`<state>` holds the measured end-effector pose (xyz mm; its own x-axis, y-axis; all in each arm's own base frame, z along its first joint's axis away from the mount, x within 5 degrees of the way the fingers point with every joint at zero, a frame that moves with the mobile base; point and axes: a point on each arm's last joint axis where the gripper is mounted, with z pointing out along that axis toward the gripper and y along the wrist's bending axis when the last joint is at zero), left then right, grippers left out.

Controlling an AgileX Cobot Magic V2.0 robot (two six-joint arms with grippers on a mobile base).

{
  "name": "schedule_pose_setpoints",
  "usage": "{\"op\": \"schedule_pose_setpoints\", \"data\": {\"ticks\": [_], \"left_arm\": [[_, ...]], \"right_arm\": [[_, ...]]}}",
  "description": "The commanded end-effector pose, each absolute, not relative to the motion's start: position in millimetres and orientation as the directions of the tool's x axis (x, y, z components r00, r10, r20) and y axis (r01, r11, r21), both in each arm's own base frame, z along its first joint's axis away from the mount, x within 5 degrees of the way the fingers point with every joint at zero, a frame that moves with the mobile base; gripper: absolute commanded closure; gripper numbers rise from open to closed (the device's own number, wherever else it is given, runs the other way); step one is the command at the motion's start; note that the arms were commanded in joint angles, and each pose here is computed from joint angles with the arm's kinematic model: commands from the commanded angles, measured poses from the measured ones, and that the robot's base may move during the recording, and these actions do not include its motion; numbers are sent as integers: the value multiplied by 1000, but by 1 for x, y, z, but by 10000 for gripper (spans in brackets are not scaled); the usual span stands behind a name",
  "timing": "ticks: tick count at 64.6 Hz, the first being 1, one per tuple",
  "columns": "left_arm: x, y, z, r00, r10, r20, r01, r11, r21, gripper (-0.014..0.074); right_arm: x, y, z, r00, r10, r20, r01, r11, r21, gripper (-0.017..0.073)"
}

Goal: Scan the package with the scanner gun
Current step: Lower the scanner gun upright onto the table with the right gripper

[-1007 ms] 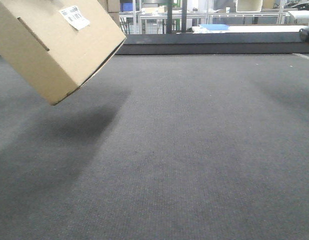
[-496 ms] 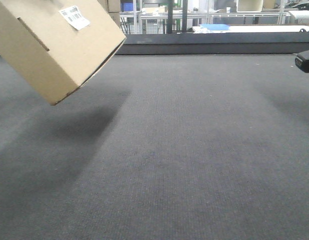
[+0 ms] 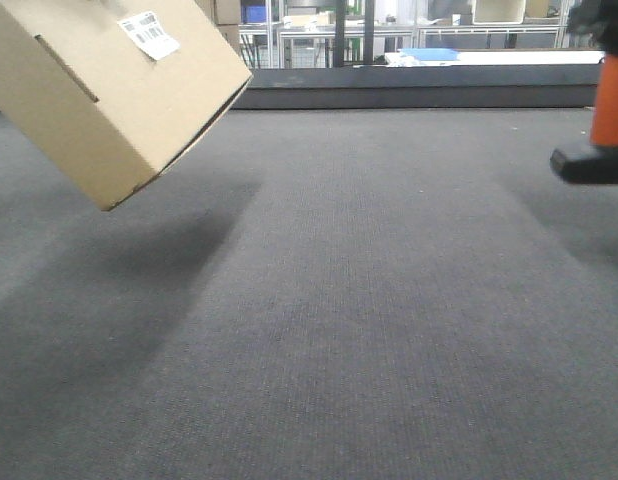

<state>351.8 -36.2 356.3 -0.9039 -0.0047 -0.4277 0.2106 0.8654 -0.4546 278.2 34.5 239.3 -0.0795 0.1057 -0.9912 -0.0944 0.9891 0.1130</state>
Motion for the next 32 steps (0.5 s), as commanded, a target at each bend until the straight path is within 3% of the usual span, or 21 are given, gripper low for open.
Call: {"op": "schedule_pose_setpoints", "data": {"ticks": [1, 32], "left_arm": [[349, -39, 364, -892, -2, -453, 232, 857, -461, 705], [349, -39, 364, -892, -3, -453, 232, 856, -463, 705]], "right_arm": [[282, 36, 241, -20, 109, -994, -113, 987, 110, 721], [292, 37, 212, -119, 96, -988, -102, 989, 108, 721]]}}
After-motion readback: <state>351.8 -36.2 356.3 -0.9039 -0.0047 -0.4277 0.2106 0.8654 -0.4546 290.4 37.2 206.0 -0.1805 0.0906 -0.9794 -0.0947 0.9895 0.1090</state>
